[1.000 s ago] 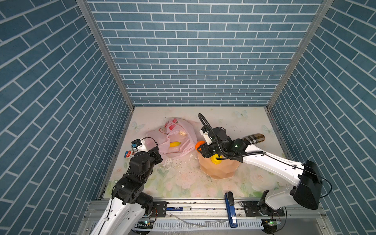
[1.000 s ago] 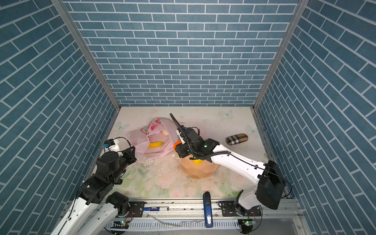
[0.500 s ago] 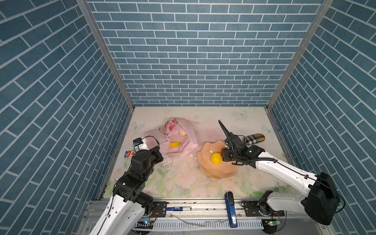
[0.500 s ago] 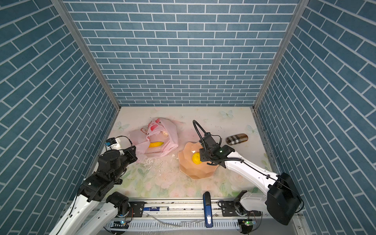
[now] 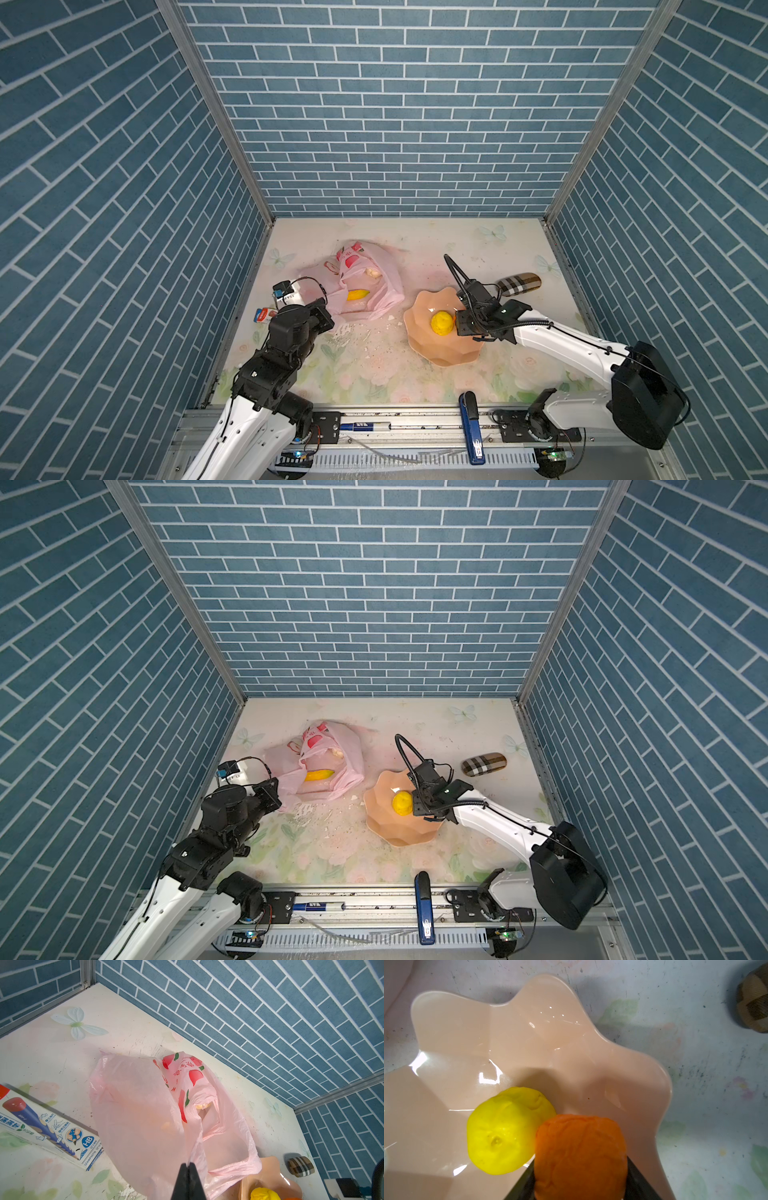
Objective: Take fruits out of the plastic bag
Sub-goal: Place the fruit on the plate.
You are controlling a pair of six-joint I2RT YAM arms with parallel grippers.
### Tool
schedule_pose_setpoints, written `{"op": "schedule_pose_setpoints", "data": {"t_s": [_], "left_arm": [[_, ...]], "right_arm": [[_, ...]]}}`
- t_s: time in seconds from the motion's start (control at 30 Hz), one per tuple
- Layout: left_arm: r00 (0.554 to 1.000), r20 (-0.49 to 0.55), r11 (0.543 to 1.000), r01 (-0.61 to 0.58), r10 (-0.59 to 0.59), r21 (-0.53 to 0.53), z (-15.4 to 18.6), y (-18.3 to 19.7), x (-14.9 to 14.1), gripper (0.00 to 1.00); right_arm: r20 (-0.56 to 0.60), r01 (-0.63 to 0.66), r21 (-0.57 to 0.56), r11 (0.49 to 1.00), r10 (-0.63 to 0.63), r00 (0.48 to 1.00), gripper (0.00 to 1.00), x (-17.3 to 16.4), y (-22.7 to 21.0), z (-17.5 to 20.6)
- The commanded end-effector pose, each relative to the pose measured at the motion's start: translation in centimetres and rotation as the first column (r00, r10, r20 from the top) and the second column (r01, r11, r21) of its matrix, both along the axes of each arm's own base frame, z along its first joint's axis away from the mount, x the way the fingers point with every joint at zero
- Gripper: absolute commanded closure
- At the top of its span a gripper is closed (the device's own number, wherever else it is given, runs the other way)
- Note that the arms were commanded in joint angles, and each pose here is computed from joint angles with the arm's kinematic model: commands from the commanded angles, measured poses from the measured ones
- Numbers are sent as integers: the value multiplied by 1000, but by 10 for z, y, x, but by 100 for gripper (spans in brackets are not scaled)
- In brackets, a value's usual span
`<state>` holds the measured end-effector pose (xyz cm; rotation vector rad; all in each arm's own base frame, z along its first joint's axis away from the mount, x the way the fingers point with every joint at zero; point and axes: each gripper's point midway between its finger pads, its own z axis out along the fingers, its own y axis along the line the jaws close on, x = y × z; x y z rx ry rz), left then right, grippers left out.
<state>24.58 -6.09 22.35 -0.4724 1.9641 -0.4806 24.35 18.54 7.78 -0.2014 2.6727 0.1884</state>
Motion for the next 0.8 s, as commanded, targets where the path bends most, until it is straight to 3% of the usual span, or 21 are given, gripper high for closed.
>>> {"op": "schedule_pose_setpoints", "data": {"t_s": [0.0, 0.4, 0.77], "left_arm": [[1000, 28, 1000, -1, 1, 1, 9, 0, 2, 100], [1000, 23, 1000, -5, 5, 4, 8, 2, -1, 100], [1000, 21, 1000, -3, 3, 4, 7, 2, -1, 100]], "right_arm": [[-24, 28, 5, 1000, -28, 999, 74, -1, 0, -14], [-59, 18, 18, 1000, -17, 998, 67, 2, 11, -33], [-63, 19, 24, 1000, -17, 998, 53, 4, 14, -36]]}}
